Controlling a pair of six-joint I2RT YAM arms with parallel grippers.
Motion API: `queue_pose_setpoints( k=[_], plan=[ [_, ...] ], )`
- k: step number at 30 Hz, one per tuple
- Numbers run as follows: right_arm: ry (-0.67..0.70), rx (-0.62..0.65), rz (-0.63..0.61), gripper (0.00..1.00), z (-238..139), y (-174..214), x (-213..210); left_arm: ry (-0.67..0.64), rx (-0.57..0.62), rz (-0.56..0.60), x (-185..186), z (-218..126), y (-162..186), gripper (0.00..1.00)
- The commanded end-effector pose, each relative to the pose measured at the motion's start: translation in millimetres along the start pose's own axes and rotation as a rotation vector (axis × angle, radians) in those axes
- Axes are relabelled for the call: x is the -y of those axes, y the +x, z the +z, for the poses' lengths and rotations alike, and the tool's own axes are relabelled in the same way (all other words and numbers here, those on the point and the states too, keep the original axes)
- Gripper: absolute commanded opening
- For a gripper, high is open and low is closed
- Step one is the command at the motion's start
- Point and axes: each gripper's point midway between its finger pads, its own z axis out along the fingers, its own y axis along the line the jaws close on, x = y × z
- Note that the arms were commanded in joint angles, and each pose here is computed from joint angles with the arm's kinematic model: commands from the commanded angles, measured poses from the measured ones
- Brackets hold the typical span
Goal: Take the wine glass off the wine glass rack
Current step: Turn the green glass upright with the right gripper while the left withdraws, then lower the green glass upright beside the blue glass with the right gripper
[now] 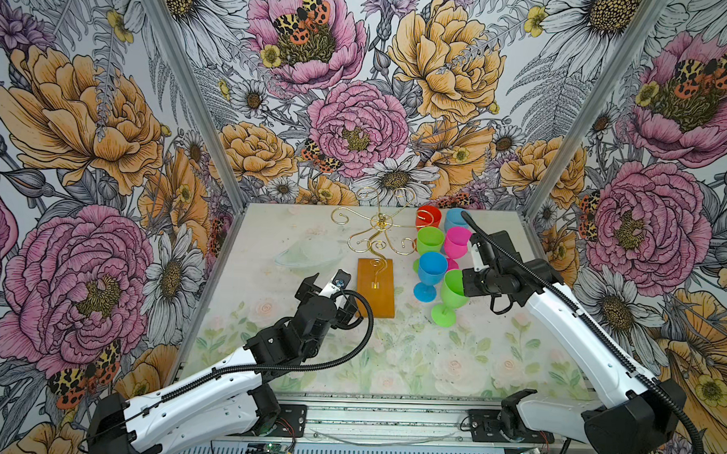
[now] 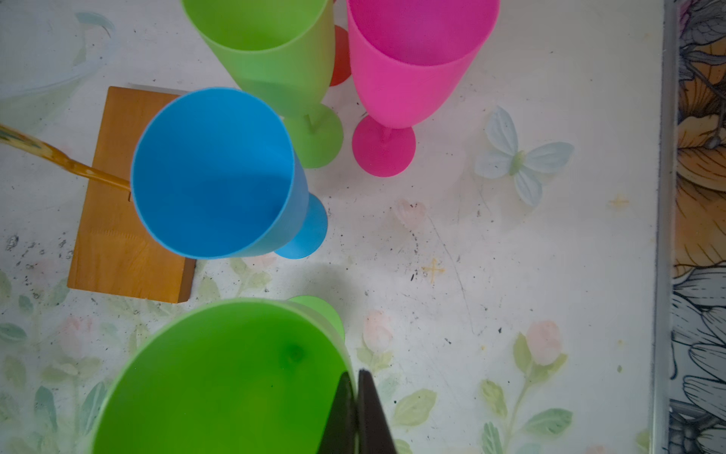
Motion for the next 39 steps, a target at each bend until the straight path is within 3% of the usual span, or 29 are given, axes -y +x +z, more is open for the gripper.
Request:
queue_pose_setpoints(
  k=[1, 14, 39],
  plan=[
    [0.047, 0.098, 0.052, 0.00, -9, -18, 14, 0.008, -0.007, -0.086, -8, 2, -6, 0.98],
    [0.152, 0.144, 0.077, 0.00, 17, -45, 35, -0.115, -0.023, -0.239, -59, -4, 6, 0.99],
    [0.196, 0.123, 0.066, 0.00, 58, -55, 38, -0.133, -0.063, -0.279, -68, -8, 13, 0.99]
  ],
)
